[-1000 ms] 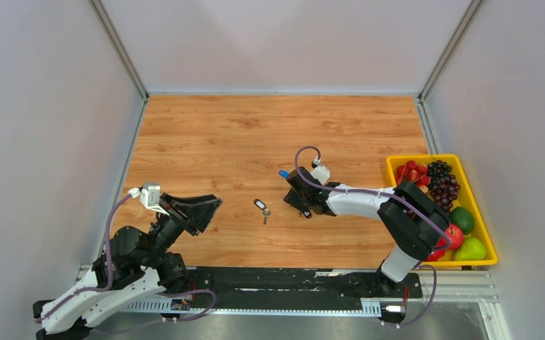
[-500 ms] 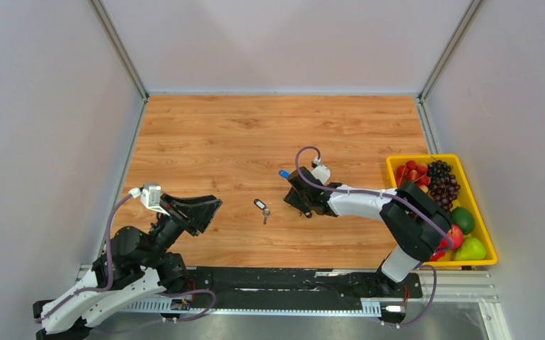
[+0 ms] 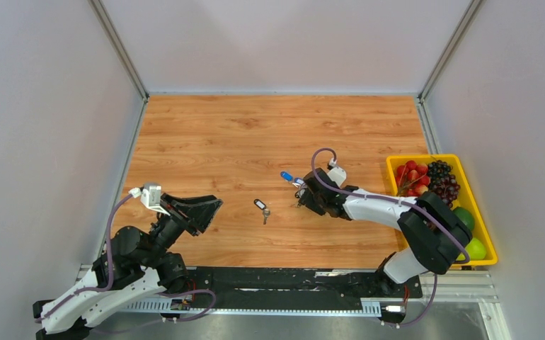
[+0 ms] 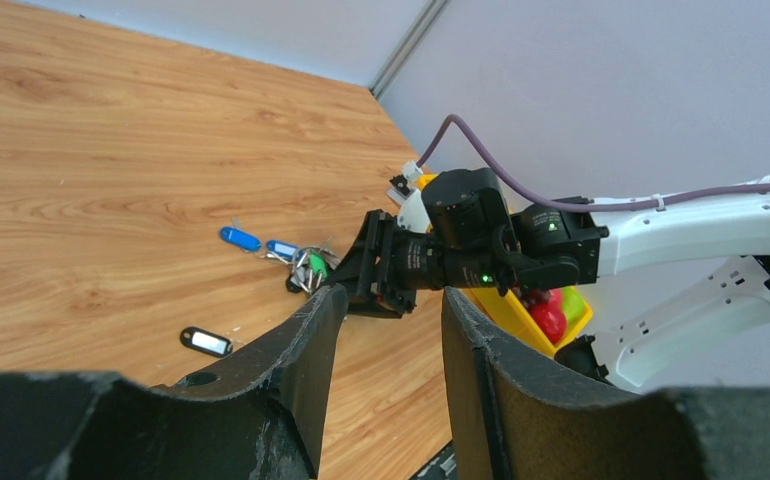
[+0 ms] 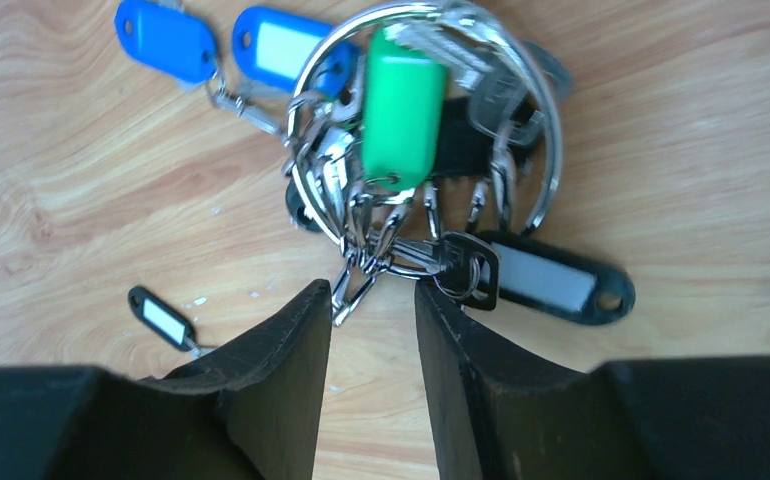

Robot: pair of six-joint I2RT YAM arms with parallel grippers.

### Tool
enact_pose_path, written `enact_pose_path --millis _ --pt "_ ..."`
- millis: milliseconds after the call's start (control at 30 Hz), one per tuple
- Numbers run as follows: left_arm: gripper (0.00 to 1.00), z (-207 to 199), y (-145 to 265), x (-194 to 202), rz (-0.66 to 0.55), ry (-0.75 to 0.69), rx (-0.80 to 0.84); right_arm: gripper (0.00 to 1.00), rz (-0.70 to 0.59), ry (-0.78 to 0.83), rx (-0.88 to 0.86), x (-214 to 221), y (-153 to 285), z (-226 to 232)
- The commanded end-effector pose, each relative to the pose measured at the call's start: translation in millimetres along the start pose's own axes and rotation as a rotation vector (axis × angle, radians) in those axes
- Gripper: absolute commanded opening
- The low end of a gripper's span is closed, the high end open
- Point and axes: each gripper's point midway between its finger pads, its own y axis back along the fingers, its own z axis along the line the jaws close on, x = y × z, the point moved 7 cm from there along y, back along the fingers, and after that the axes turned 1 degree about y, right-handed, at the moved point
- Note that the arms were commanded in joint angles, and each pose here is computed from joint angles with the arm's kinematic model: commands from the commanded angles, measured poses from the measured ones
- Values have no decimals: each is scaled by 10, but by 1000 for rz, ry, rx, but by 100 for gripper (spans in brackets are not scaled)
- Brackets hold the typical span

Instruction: Put the keys on the keyring

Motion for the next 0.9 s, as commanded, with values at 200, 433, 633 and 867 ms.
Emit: enact_pose_path --millis 200,433,633,867 --pt "51 -90 -9 -135 -31 -8 27 45 -10 69 99 -87 92 -343" --pt "51 -90 -47 -87 -18 -9 27 44 19 97 64 -24 125 -266" --pt "51 -93 -49 -84 -19 -4 30 40 29 95 54 -6 114 -230" --pt "50 -87 -38 -84 -19 -1 28 33 11 75 53 11 153 -292"
